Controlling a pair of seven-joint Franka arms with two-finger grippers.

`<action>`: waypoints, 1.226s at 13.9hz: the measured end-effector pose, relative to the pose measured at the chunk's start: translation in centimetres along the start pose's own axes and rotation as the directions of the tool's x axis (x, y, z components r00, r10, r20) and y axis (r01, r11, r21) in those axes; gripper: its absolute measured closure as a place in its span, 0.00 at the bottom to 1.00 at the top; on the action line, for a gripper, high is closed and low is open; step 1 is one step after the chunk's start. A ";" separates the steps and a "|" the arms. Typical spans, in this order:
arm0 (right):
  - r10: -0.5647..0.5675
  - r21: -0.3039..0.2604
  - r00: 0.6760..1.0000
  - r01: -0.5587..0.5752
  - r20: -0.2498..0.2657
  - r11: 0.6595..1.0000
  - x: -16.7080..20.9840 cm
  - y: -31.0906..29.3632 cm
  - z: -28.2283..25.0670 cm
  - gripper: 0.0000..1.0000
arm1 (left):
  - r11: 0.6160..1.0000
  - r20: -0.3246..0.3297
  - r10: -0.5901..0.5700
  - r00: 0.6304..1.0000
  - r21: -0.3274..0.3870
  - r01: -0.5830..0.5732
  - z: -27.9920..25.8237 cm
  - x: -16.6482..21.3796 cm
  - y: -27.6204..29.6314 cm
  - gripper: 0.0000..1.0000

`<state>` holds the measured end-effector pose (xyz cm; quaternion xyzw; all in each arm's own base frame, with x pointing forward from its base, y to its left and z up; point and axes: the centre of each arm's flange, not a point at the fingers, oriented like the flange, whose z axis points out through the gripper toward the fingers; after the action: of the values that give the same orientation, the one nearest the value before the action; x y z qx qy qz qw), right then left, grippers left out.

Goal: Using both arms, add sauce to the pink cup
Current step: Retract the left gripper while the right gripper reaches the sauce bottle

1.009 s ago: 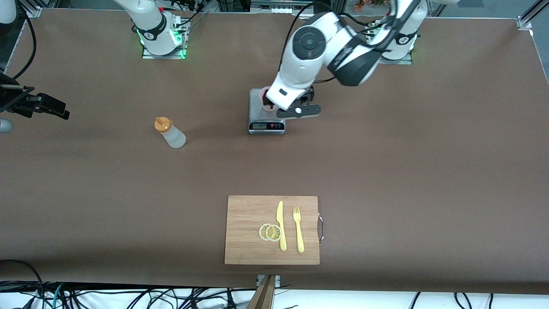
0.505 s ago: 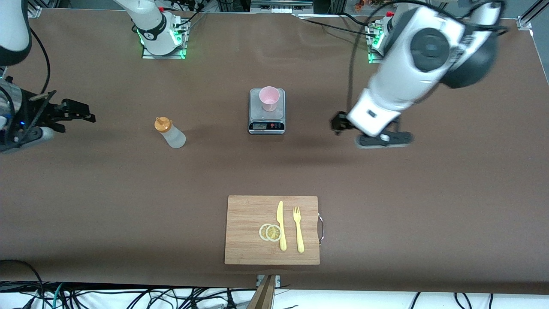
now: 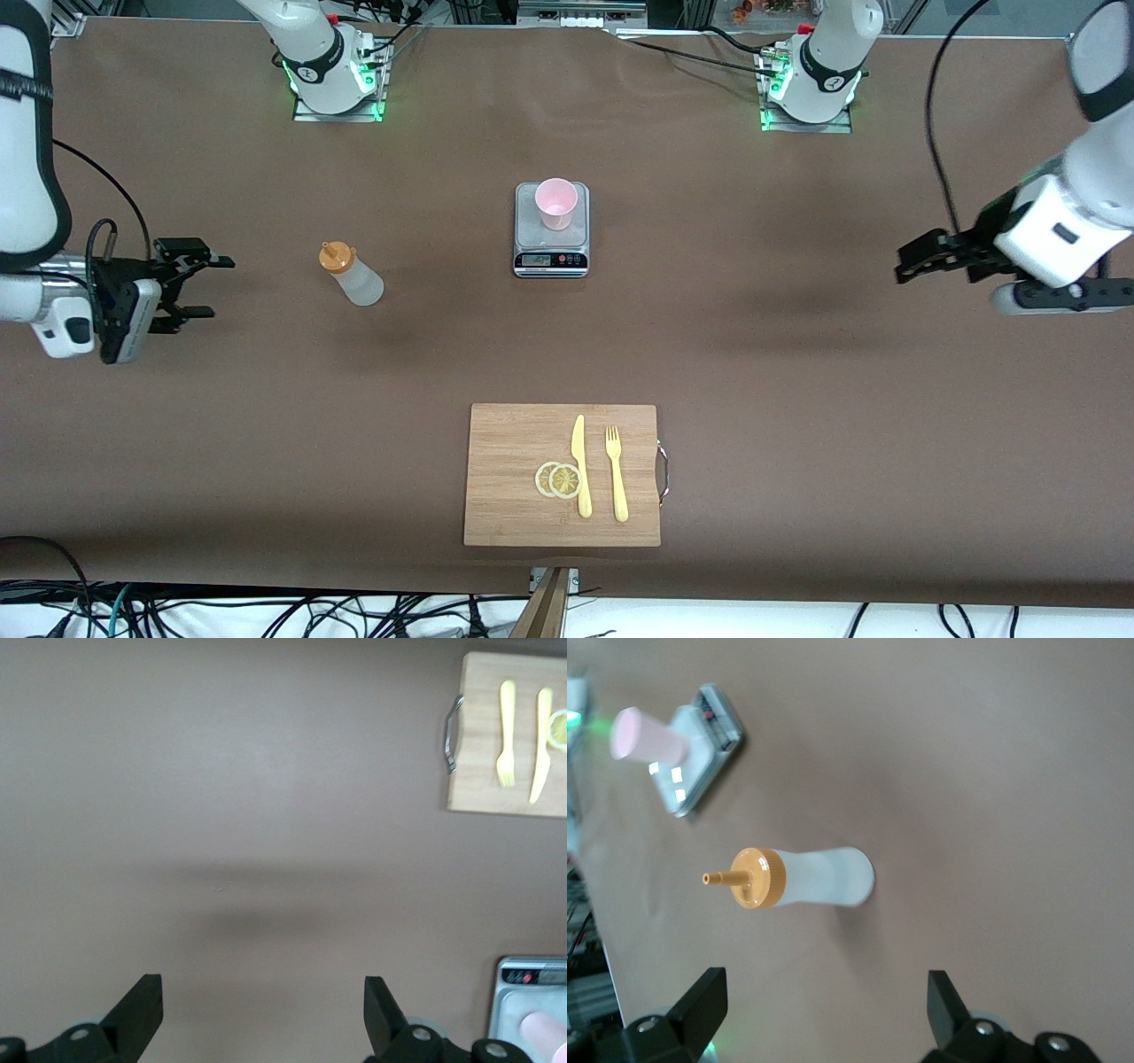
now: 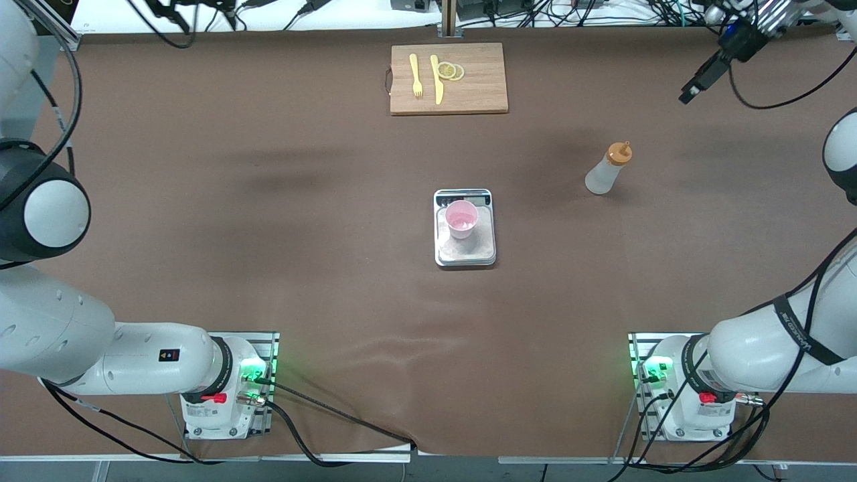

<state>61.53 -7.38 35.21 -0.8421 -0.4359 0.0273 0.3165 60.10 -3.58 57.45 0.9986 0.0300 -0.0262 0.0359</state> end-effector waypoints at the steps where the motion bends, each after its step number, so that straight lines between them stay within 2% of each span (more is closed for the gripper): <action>1: -0.065 0.042 0.997 0.066 -0.043 0.997 -0.8 1.0 1.6 0.00 | 1.000 0.009 0.007 1.000 0.003 -0.008 -0.3 -0.1 -1.5 0.00; 3: -0.171 0.112 0.975 0.187 -0.145 0.976 -3.1 3.4 5.3 0.00 | 1.000 0.032 0.028 0.999 0.006 -0.028 -0.8 -0.5 -3.6 0.00; 4: -0.225 0.137 0.952 0.256 -0.208 0.957 -4.6 4.6 7.4 0.00 | 0.999 0.042 0.035 0.999 0.006 -0.035 -1.2 -0.8 -3.9 0.00; 6: -0.294 0.160 0.895 0.362 -0.336 0.918 -7.6 6.0 12.1 0.00 | 0.999 0.045 0.040 0.998 0.006 -0.041 -1.7 -0.9 -3.9 0.00; 7: -0.325 0.152 0.865 0.405 -0.382 0.901 -8.8 6.2 14.1 0.00 | 0.999 0.046 0.044 0.998 0.006 -0.044 -1.7 -0.9 -3.8 0.00; 11: -0.484 0.045 0.717 0.581 -0.502 0.813 -11.0 5.3 18.9 0.00 | 0.999 0.056 0.053 0.997 0.006 -0.054 -1.1 -0.7 -3.4 0.00; 14: -0.598 -0.036 0.601 0.689 -0.530 0.724 -10.9 4.8 19.8 0.00 | 0.998 0.057 0.056 0.997 0.006 -0.057 -1.0 -0.7 -3.4 0.00; 16: -0.626 -0.070 0.536 0.726 -0.566 0.684 -10.5 4.3 20.4 0.00 | 0.998 0.058 0.059 0.997 0.005 -0.059 -1.0 -0.7 -3.4 0.00; 17: -0.632 -0.080 0.515 0.735 -0.580 0.673 -10.2 4.2 20.8 0.00 | 0.998 0.058 0.060 0.997 0.005 -0.061 -1.0 -0.7 -3.3 0.00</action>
<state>51.53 -6.19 13.96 -0.5372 -0.6141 -0.3110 0.4874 59.30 -0.28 58.26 0.9980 -0.0014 -0.0539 0.0339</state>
